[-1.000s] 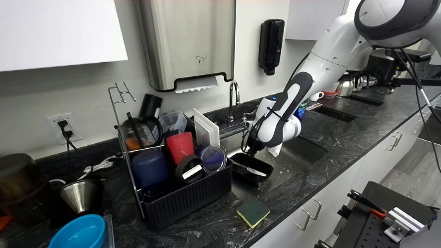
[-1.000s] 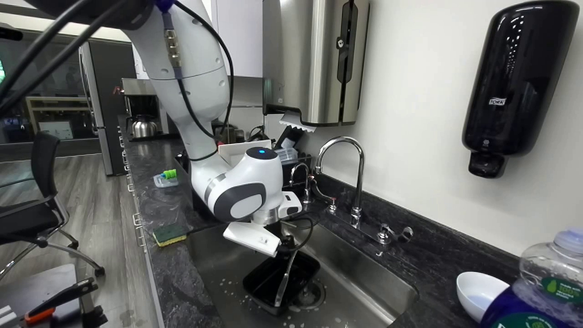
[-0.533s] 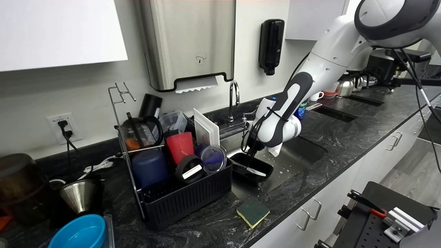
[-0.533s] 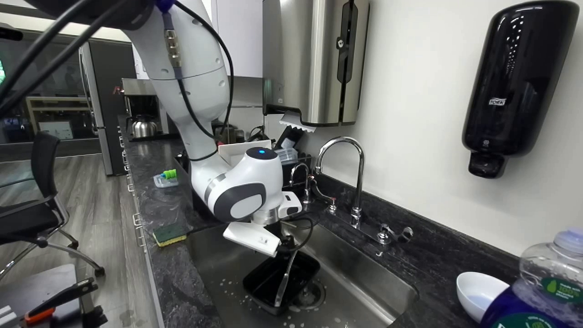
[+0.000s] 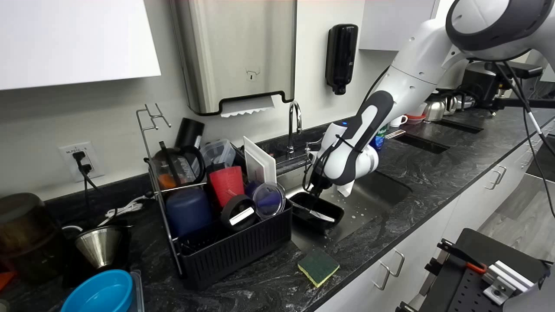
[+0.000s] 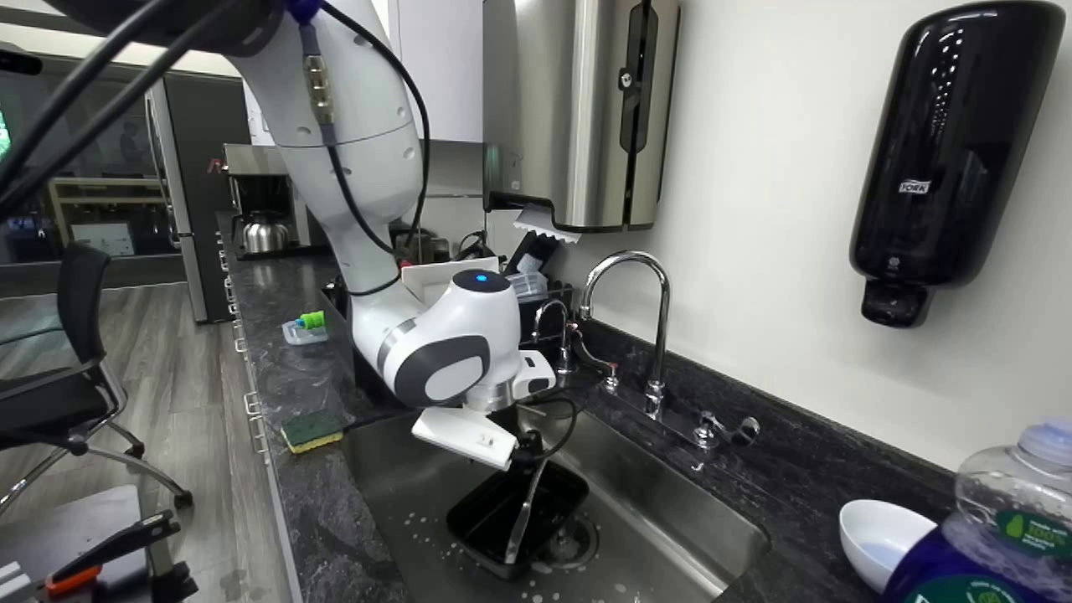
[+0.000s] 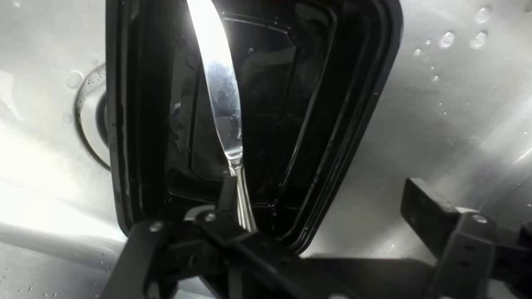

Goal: Take the silver butter knife out of the black lunchbox and put it on the dishrack

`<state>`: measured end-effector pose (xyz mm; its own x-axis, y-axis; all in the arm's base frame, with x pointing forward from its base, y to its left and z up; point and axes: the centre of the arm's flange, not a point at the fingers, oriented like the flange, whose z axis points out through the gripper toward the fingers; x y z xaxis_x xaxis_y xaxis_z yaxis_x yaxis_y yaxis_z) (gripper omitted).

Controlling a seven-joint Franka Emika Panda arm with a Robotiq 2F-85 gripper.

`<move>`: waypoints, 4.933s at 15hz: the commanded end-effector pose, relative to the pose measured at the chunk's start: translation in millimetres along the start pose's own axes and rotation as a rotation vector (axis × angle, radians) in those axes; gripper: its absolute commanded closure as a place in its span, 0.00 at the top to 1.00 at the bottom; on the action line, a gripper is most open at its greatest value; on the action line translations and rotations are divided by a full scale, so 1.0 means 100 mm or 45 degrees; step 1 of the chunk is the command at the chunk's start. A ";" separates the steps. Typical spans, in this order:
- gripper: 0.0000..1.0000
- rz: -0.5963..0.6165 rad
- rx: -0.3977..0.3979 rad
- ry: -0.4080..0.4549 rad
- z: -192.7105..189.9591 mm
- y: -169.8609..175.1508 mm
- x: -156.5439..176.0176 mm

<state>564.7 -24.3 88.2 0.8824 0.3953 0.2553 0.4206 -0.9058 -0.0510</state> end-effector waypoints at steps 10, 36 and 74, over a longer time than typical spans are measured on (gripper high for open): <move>1.00 -0.141 -0.017 0.047 0.22 0.14 0.01; 0.75 -0.224 -0.070 0.114 0.44 0.29 0.07; 1.00 -0.295 -0.093 0.137 0.64 0.33 0.15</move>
<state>601.7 -35.1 34.1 0.7597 0.5527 0.3426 0.5680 -0.8205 0.0639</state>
